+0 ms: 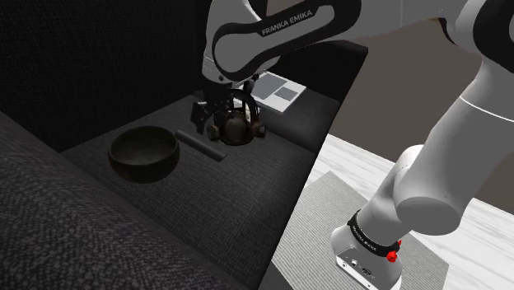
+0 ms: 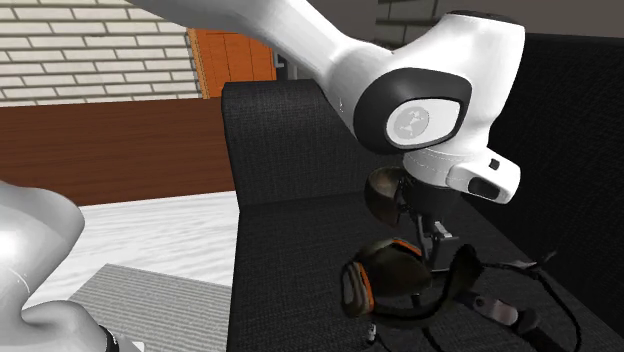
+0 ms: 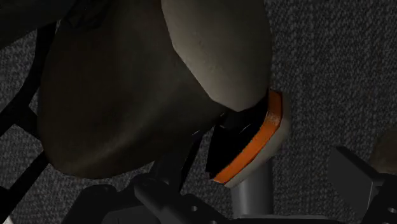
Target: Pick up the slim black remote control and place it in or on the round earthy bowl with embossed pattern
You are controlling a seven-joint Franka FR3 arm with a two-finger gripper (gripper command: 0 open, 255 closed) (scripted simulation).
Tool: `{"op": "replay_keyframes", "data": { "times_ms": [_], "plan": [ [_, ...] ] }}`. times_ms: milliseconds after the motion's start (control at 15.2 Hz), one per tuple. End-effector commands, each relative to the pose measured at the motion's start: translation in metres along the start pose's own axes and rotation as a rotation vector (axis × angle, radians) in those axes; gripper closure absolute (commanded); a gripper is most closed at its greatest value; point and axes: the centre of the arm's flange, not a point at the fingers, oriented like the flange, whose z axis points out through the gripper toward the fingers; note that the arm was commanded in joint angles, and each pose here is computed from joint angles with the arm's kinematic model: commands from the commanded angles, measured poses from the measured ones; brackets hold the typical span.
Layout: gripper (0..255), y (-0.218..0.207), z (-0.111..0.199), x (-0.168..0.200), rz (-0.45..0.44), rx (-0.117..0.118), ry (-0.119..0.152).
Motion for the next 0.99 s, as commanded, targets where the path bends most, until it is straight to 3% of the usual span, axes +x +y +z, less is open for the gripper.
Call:
{"op": "replay_keyframes", "data": {
  "times_ms": [0, 528, 924],
  "plan": [
    [0, -0.008, 0.035, 0.009, -0.016, 0.006, -0.036],
    [0, -0.008, 0.075, 0.008, -0.016, 0.006, -0.036],
    [0, -0.008, 0.075, 0.008, -0.016, 0.006, -0.036]
  ]
}}
